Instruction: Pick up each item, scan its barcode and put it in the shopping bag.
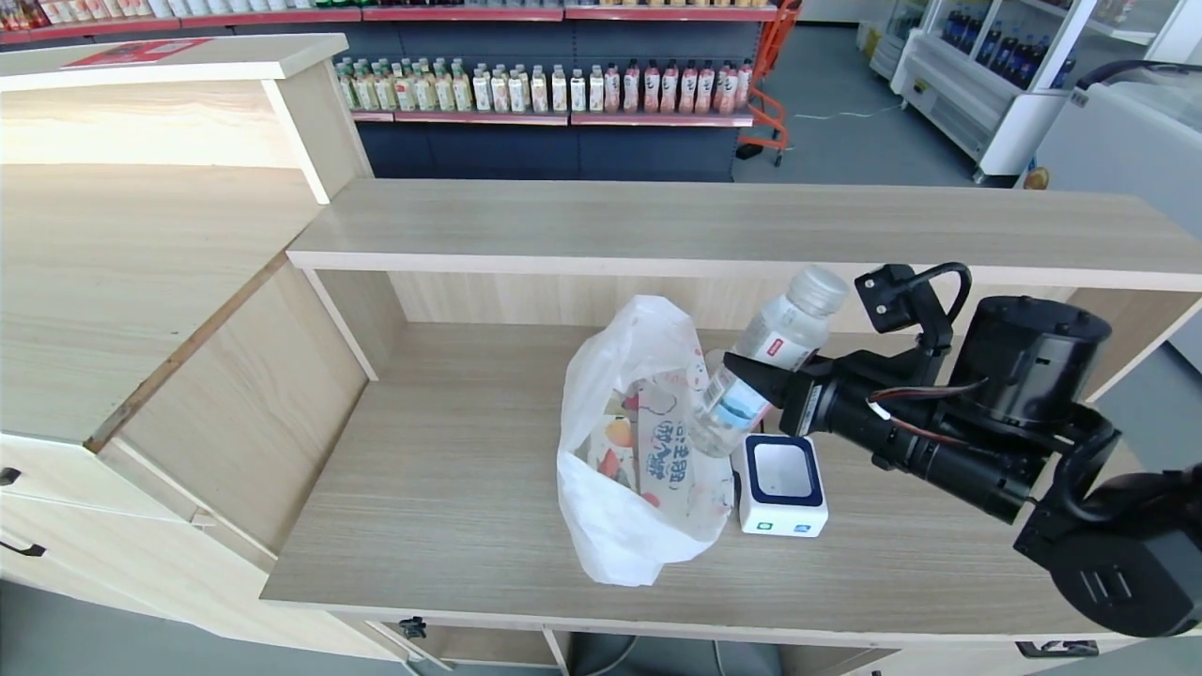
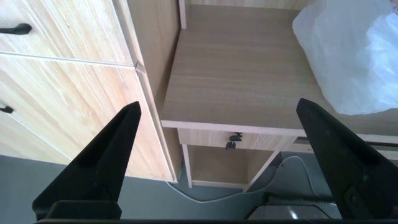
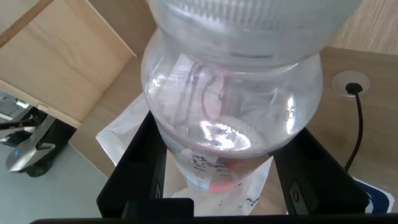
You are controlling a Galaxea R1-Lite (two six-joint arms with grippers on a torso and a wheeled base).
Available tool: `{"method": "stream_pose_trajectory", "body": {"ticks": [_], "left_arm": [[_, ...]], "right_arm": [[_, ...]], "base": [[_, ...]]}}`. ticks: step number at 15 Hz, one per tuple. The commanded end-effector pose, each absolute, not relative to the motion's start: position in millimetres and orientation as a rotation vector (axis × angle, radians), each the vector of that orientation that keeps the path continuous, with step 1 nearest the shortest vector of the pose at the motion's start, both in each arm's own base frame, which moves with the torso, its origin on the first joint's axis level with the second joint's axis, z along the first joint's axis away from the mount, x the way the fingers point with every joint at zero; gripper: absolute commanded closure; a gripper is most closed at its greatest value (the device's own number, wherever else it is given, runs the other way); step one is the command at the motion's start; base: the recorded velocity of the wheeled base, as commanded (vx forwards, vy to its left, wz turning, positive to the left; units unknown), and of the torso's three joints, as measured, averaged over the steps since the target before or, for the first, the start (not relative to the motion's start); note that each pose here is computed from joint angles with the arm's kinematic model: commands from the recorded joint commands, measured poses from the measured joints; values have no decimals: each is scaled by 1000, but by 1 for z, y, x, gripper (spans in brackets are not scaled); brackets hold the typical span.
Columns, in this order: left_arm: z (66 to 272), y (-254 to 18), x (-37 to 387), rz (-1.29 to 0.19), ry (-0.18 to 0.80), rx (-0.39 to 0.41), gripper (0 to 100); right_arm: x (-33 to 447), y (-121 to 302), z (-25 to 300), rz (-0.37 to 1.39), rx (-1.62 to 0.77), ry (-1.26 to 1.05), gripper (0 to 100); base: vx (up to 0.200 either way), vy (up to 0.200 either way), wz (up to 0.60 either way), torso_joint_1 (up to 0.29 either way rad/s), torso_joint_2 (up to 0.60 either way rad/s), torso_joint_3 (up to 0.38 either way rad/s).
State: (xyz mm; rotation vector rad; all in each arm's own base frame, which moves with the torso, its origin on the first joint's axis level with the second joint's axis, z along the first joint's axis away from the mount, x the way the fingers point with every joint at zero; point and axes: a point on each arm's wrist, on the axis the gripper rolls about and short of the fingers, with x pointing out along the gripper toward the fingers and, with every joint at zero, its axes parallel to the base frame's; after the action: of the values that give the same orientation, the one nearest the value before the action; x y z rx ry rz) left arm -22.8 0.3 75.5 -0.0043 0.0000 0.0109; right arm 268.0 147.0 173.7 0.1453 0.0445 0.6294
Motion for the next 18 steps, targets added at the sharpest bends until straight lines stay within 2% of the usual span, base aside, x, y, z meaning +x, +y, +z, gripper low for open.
{"method": "stream_pose_trajectory", "body": {"ticks": [1,11,18], "left_arm": [[76,0,-23,11,2,-5,0],[76,0,-23,11,2,-5,0],[76,0,-23,11,2,-5,0]], "right_arm": [[285,156,153,632,139,75,100],[343,193,76,663,60,169,100],[363,199,56,656,-26,138,100]], "base": [[0,0,0,0,0,0],[0,0,0,0,0,0],[0,0,0,0,0,0]]}}
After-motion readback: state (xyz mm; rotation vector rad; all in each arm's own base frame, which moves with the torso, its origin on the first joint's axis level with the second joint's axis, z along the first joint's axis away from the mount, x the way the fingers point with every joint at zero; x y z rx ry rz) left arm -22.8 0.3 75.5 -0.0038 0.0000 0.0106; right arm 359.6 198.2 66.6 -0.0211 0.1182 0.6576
